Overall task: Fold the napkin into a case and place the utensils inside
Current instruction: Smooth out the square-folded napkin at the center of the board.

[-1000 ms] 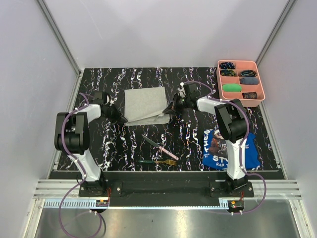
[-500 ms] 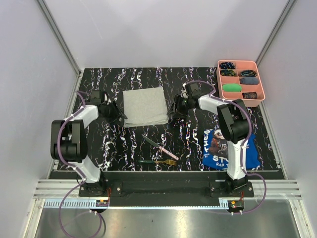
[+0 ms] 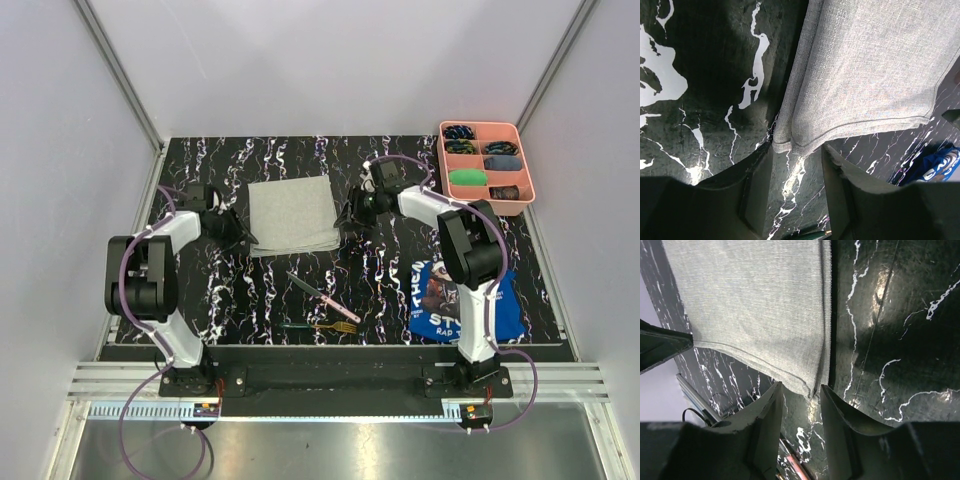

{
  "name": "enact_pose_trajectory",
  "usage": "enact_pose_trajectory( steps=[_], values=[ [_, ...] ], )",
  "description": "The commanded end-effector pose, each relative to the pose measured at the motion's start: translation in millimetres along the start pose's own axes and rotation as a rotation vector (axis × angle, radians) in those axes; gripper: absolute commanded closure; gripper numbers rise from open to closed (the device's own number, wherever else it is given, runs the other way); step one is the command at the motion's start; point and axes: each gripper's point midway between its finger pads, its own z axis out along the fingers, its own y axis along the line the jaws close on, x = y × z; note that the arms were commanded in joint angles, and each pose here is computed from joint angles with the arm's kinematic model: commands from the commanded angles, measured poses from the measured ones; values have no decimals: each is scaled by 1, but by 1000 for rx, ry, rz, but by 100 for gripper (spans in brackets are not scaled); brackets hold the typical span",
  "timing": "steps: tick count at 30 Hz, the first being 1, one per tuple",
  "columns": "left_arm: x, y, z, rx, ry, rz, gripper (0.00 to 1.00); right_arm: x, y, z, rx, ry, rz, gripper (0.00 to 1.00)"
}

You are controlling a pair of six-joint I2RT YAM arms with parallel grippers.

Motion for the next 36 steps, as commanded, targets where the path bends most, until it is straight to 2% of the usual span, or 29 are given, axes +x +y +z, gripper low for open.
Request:
enact_pose_trajectory(
  steps=[1, 7, 12, 15, 24, 27, 30, 33, 34, 36],
  values=[
    [-22, -20, -3, 47, -44, 57, 53, -1, 9, 8, -27, 20, -19, 56],
    [-19, -10, 8, 16, -18, 46, 58, -2, 9, 11, -24, 22, -18, 57],
    [-15, -5, 11, 6, -7, 48, 66, 1, 10, 13, -28, 36, -16, 64],
    [-12, -4, 12, 3, -3, 44, 67, 7, 13, 17, -31, 51, -19, 68],
    [-7, 1, 12, 0, 1, 45, 71, 12, 13, 21, -21, 56, -25, 67],
    [-7, 0, 12, 2, -4, 49, 72, 12, 9, 19, 3, 49, -29, 63],
    [-5, 2, 12, 0, -1, 49, 75, 13, 8, 18, 4, 53, -30, 63],
    [-4, 3, 13, -1, 4, 45, 78, 17, 10, 20, -12, 71, -23, 70],
    [-3, 4, 14, -4, 5, 44, 78, 17, 10, 21, -12, 71, -21, 76],
    [3, 0, 15, 0, 17, 59, 80, 18, 9, 22, -8, 72, -23, 77]
  ],
)
